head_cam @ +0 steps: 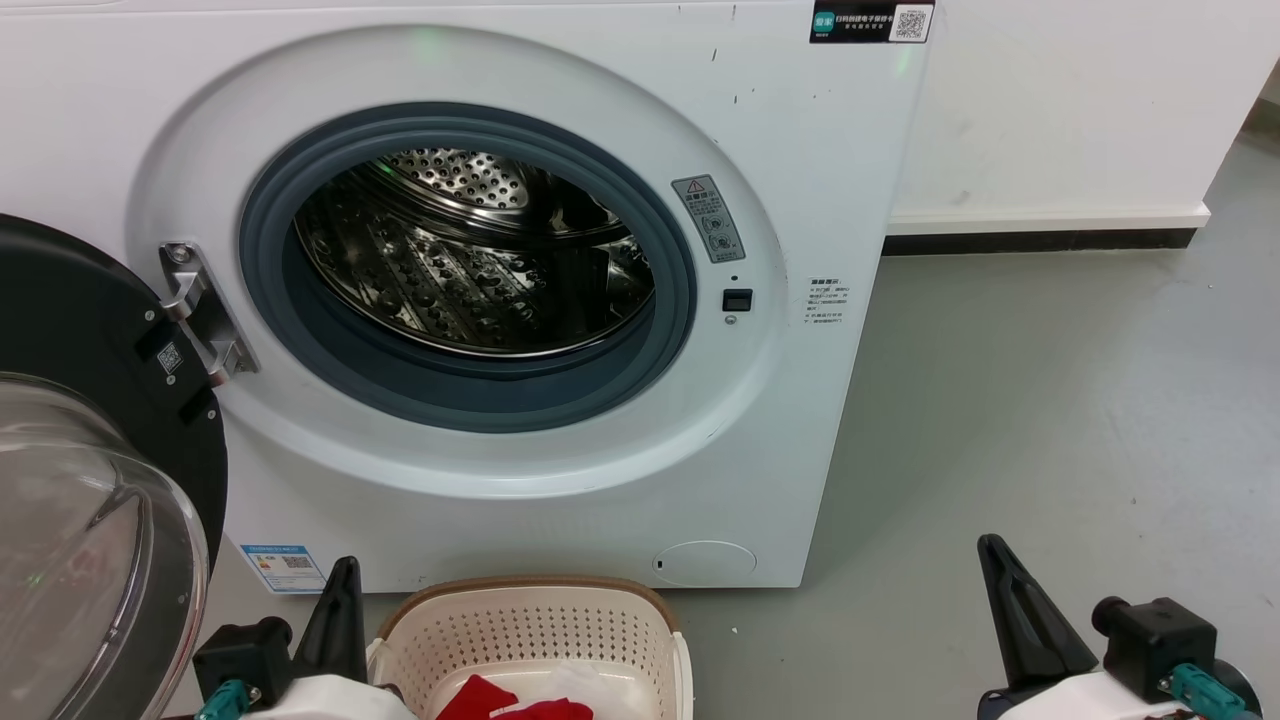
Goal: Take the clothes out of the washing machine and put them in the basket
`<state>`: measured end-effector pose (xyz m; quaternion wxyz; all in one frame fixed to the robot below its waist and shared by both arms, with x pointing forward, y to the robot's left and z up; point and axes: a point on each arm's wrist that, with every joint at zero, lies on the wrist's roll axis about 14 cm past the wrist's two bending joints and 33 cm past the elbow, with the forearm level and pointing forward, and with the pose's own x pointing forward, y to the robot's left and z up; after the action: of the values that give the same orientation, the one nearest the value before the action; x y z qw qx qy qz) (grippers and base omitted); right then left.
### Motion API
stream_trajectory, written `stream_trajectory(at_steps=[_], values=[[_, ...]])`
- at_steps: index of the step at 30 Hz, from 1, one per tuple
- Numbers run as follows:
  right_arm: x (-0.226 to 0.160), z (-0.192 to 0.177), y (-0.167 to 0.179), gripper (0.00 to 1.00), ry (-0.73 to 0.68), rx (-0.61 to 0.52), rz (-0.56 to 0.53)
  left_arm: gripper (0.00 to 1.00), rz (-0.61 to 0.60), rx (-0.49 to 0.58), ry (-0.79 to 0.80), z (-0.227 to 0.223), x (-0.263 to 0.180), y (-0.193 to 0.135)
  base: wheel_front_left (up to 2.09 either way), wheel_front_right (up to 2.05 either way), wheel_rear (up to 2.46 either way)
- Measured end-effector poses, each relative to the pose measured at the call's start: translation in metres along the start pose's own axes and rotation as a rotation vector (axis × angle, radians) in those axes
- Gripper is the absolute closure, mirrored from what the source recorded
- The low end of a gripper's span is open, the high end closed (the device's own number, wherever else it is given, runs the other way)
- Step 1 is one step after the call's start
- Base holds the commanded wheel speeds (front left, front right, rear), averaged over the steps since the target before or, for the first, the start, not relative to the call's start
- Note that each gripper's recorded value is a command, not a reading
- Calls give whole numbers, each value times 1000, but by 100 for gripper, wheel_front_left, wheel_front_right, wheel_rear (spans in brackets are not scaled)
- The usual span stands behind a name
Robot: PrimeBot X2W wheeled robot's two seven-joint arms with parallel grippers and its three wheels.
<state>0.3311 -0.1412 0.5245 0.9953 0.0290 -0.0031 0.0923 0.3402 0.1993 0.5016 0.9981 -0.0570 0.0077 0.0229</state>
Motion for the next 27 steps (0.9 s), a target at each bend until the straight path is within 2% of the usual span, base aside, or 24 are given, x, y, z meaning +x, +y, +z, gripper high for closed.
stream_trajectory(at_steps=[10, 27], values=[[4, -7, -7, 100, 9, 215, -16, 100, 19, -194, 48, -8, 4, 4, 0, 0, 0], [14, -8, -19, 100, -10, 512, -43, 100, 31, -483, 80, -10, 14, 5, 0, 0, 0]])
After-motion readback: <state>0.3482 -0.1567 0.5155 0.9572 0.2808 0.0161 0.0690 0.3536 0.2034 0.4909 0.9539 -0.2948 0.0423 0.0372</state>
